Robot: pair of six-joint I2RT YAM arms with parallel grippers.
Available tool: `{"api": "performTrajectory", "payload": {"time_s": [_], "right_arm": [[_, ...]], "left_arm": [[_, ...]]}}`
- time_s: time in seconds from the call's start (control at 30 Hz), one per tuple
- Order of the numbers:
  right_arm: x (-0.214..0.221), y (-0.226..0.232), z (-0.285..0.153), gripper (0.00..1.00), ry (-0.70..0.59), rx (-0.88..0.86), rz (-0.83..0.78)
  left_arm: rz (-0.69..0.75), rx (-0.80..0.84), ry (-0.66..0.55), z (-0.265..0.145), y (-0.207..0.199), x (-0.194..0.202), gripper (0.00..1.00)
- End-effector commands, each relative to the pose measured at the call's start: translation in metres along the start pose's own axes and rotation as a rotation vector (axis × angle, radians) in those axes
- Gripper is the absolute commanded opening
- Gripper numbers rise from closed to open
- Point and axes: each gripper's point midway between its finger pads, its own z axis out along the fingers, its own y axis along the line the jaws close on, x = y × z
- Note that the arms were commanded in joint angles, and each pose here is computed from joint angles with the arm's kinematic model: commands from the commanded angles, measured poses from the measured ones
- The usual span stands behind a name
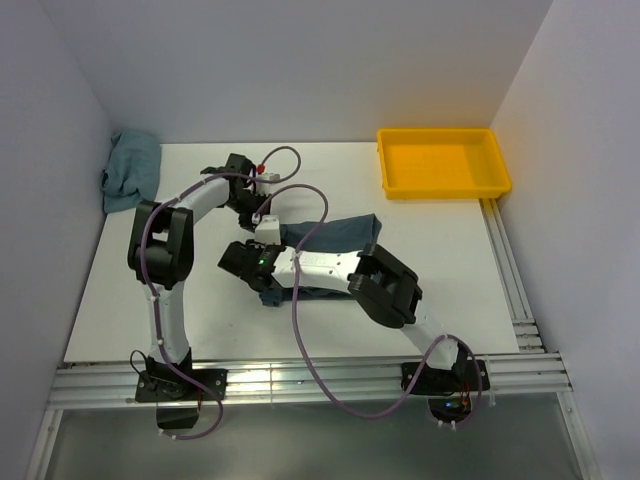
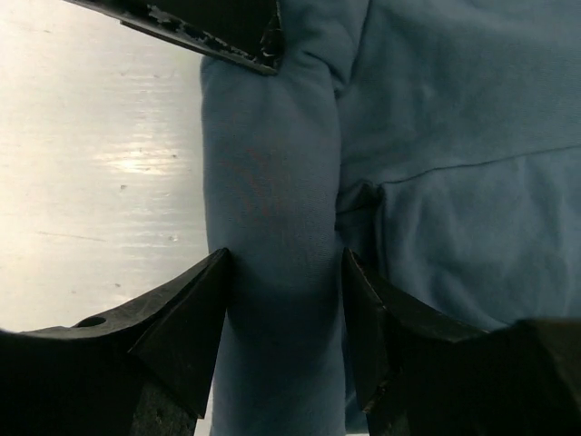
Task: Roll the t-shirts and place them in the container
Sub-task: Roll the tshirt
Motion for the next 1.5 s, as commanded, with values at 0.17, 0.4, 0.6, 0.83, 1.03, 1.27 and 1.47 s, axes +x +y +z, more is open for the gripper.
{"api": "performTrajectory", "payload": {"time_s": [0.17,0.4,0.6,0.83,1.03,1.27,1.47], "right_arm": [[-0.032,-0.007,-0.021,0.59,-0.1,0.062,-0.011],[-0.035,0.011,-0.025,0.59,-0.116,0.022,-0.023],[-0.02,0.017,-0.008,0.59,-0.086,0.043,-0.054],[-0.002,-0.001,0.003,0.59,-0.05,0.131,-0.069],[0.016,-0.018,0.007,0.58,-0.013,0.183,-0.088],[0.032,-0.02,0.008,0.48,0.022,0.14,-0.054],[0.031,-0.001,0.002,0.44,0.059,-0.069,0.072]], "left_arm": [[0.041,-0.027,-0.028,-0.012,-0.004,-0.012,0.0],[0.041,-0.029,-0.032,-0.014,-0.005,-0.014,0.0],[0.041,-0.027,-0.027,-0.014,-0.006,-0.014,0.0],[0.042,-0.025,-0.02,-0.011,-0.005,-0.013,0.0],[0.045,-0.017,-0.023,-0.012,-0.006,-0.016,0.1],[0.063,-0.005,-0.052,-0.02,-0.013,-0.029,0.39],[0.106,0.074,-0.158,-0.065,-0.032,-0.064,0.72]]}}
